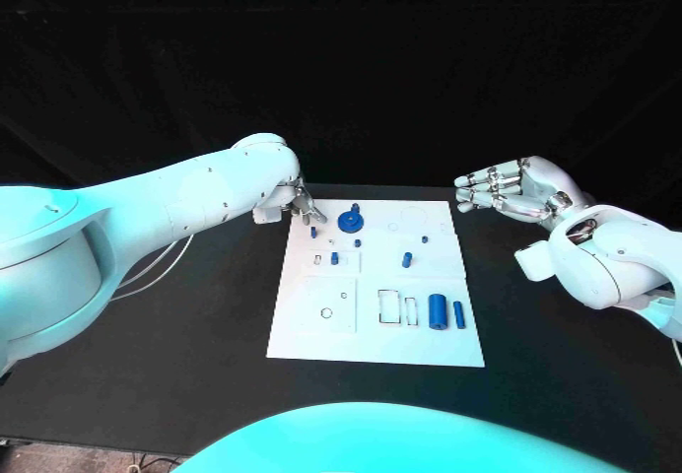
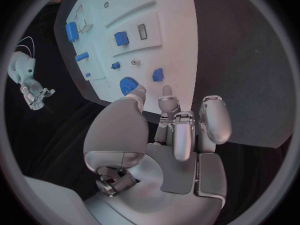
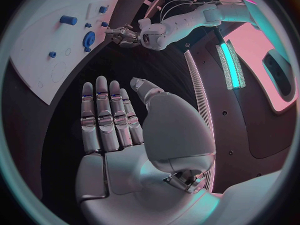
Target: Assemble the parts on the task board
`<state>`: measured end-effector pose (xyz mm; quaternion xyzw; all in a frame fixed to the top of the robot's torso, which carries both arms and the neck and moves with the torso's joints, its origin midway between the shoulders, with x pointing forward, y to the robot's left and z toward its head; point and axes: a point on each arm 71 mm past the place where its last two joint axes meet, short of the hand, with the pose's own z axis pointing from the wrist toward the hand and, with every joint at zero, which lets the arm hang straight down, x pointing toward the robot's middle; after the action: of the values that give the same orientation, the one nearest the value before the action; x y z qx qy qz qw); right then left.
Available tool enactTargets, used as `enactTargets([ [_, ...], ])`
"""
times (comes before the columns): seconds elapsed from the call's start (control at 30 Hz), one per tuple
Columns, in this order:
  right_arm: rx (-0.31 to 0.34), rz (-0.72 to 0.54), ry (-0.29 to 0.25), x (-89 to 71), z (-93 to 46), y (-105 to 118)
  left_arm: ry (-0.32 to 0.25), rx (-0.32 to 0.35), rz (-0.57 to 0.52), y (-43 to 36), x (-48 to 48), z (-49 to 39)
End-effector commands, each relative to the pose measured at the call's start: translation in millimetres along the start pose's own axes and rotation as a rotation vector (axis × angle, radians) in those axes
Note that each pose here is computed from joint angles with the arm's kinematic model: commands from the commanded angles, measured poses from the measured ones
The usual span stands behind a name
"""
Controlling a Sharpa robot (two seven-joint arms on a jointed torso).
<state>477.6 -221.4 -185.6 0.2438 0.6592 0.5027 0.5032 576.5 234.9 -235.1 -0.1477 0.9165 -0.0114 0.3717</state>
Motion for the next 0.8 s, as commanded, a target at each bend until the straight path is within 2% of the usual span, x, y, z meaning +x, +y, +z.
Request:
enactTargets([
  [0.03, -0.013, 0.001, 0.018, 2.0, 0.1, 1.2, 0.040, 0.006, 0.035, -2.1, 4.0, 0.2],
  [0.57, -0.014, 0.001, 0.018, 2.0, 0.1, 1.1, 0.075, 0.006, 0.030, -2.6, 8.1, 0.8],
  [0.8, -0.014, 0.001, 0.019, 2.3, 0.4, 1.3, 0.074, 0.010, 0.021, -3.8, 8.5, 0.6],
])
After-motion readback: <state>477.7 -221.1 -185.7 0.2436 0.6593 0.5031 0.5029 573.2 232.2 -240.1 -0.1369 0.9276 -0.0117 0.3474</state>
